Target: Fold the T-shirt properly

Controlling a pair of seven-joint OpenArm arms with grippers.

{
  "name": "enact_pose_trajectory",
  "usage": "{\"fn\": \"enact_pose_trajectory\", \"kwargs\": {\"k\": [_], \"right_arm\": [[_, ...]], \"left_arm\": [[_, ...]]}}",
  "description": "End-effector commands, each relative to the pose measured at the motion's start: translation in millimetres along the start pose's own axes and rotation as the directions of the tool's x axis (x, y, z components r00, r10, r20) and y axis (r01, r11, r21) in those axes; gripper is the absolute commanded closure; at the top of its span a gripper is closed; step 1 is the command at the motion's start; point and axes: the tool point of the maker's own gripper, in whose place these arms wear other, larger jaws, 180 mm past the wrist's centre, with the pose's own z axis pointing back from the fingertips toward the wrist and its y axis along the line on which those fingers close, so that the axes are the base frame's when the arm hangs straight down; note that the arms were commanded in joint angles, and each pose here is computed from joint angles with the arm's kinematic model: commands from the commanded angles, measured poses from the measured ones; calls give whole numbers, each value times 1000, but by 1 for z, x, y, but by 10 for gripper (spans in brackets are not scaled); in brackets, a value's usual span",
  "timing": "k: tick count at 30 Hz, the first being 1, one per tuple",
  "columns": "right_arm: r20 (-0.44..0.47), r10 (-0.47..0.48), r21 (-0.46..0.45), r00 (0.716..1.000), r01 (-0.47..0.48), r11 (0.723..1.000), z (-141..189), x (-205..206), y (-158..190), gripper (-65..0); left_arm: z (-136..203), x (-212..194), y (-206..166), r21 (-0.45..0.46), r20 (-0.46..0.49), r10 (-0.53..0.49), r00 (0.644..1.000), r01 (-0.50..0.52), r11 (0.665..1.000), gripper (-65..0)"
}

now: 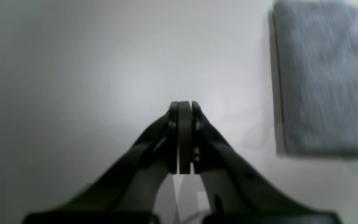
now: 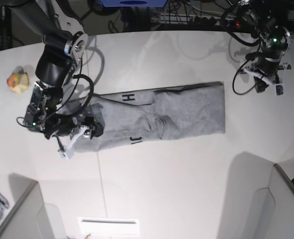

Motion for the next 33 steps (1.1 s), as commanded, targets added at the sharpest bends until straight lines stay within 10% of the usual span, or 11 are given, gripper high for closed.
{"fn": "enact_pose_trajectory", "kwargs": {"k": [1, 4, 11, 23, 33], "right_arm": [[-153, -5, -55, 988, -4, 998, -4, -36, -11, -480], [-139, -2, -56, 990, -6, 998, -3, -31, -11, -425], [-122, -1, -51, 992, -5, 999, -5, -28, -9, -9], [-55, 88, -52, 995, -91, 994, -4, 8, 6, 0], [80, 394, -117, 916, -384, 916, 22, 46, 81, 0]], "left_arm": [[-3, 16, -4, -19, 49, -10, 999, 11, 1000, 0], [-20, 23, -20, -62, 51, -3, 999, 6, 998, 0], [-58, 28, -54, -181, 10, -36, 999, 38, 983, 0], [-79, 16, -83, -286, -55, -174, 983, 152, 946, 0], [-76, 14, -66, -267, -69, -220, 973, 194, 944, 0]]}}
